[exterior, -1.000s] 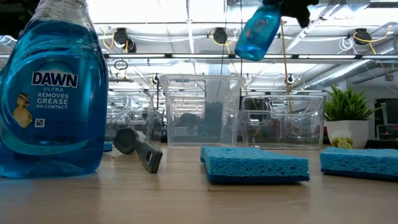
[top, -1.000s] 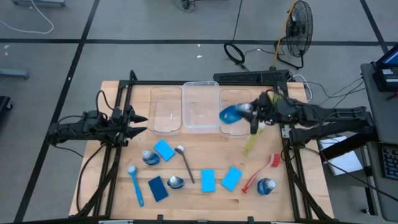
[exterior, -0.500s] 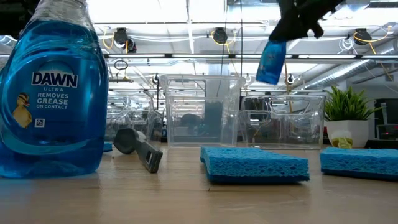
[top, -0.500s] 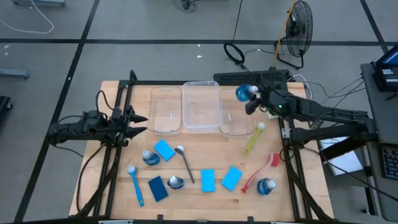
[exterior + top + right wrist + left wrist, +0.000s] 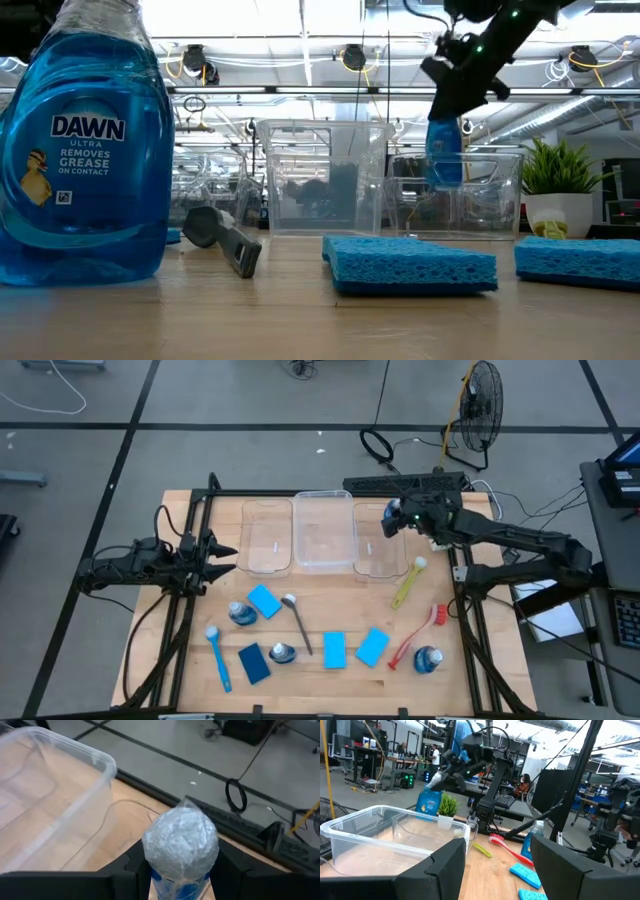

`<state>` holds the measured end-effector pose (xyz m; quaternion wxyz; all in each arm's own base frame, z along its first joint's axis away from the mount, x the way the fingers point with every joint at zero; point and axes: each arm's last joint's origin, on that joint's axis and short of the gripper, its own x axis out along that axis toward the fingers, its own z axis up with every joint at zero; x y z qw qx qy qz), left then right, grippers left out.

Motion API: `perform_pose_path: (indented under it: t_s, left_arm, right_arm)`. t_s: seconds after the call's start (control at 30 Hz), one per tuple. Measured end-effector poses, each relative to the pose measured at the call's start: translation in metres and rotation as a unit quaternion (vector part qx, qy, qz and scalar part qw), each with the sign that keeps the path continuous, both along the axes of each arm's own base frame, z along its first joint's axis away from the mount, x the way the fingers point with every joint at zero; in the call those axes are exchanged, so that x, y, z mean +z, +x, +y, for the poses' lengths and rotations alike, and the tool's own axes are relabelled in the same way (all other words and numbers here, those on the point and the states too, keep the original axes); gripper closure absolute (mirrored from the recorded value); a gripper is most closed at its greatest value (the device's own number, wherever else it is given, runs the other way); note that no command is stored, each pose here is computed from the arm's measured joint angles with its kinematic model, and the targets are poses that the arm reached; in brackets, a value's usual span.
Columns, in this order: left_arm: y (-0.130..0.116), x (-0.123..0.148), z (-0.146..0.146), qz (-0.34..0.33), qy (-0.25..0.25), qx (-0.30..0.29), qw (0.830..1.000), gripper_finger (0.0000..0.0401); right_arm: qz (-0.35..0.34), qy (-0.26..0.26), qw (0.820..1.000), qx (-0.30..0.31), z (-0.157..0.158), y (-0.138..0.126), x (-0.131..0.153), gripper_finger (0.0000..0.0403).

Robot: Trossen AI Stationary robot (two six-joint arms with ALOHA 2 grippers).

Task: Pick & Place Kitchen Sink Supplies
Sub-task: Put the blue dishwashing liquid bottle into the right transparent bin

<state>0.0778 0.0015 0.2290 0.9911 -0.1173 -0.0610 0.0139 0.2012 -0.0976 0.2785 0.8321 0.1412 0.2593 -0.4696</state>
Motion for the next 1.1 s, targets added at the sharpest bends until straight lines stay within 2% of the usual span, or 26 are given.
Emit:
perform_pose_path:
  t_s: [0.33, 0.67, 0.83, 1.1]
  left_arm:
    - [0.0, 0.0, 0.0, 0.0, 0.01, 0.001, 1.0, 0.0176]
    - [0.0, 0.0, 0.002, 0.002, 0.023, 0.038, 0.999, 0.0176]
    - [0.0, 0.0, 0.002, 0.002, 0.023, 0.038, 0.999, 0.0176]
    - [0.0, 0.0, 0.002, 0.002, 0.023, 0.038, 0.999, 0.0176]
  right_arm:
    - [-0.001, 0.024, 0.999, -0.022, -0.001, 0.001, -0.05, 0.0267]
    - [-0.019, 0.017, 0.999, -0.023, -0.001, -0.001, -0.067, 0.0267]
    - [-0.034, 0.03, 0.999, -0.023, 0.0, -0.003, -0.075, 0.024]
    - [-0.033, 0.017, 0.999, -0.01, 0.0, -0.001, -0.074, 0.0223]
